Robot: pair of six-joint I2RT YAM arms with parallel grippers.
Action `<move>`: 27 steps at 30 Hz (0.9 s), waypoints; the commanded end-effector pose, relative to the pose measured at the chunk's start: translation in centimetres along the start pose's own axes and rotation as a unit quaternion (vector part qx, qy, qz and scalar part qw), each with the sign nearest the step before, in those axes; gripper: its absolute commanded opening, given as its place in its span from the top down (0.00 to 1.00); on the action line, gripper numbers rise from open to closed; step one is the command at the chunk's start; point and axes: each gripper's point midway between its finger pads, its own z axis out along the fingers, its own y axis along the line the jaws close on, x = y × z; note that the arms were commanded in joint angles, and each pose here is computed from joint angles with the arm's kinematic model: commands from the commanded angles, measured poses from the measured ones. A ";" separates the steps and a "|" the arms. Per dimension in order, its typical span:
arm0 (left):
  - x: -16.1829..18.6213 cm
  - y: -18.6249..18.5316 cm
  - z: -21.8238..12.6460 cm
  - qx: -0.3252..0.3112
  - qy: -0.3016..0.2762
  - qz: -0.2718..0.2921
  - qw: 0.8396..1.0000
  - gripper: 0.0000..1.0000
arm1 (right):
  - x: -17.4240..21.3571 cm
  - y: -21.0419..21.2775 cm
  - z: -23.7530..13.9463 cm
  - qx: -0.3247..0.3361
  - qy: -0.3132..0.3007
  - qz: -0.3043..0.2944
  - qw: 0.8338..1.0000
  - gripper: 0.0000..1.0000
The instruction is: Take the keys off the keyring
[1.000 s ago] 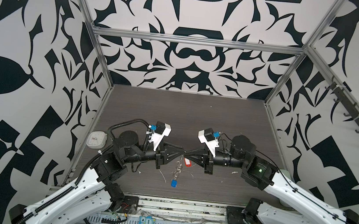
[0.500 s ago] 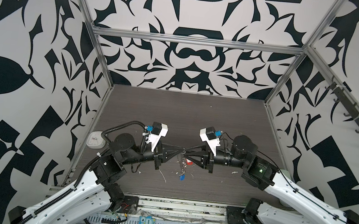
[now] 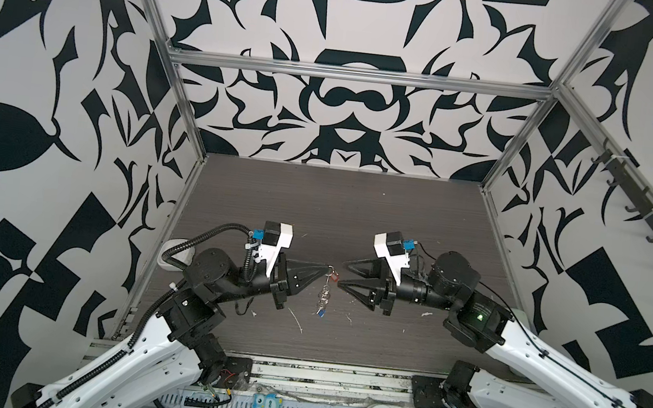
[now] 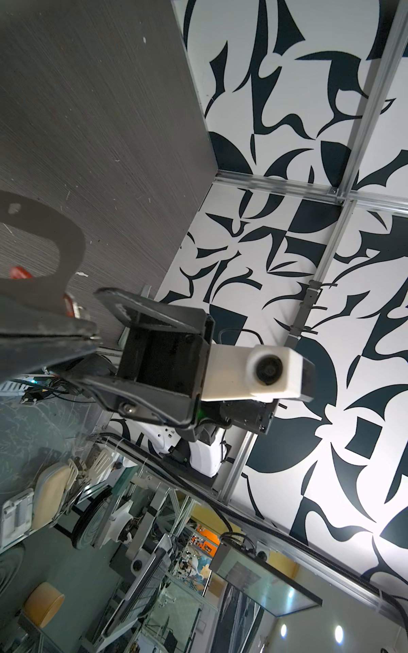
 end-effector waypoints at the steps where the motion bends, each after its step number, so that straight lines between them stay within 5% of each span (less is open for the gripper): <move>1: -0.6 -0.9 -0.4 0.018 -0.018 0.010 1.000 1.00 | -1.5 1.5 0.1 -0.034 -0.023 -0.022 0.999 0.47; 8: -0.6 -0.9 -0.4 0.018 -0.018 0.008 1.000 1.00 | -0.6 0.7 0.9 -0.026 -0.011 -0.013 1.000 0.51; 18: -0.9 -0.5 -0.4 0.007 -0.029 0.008 1.000 1.00 | -0.6 0.6 0.8 -0.019 -0.005 -0.019 1.000 1.00; 27: -1.7 -0.3 -0.6 0.002 -0.058 0.008 0.998 1.00 | 0.7 0.7 1.2 -0.018 0.021 -0.017 0.999 1.00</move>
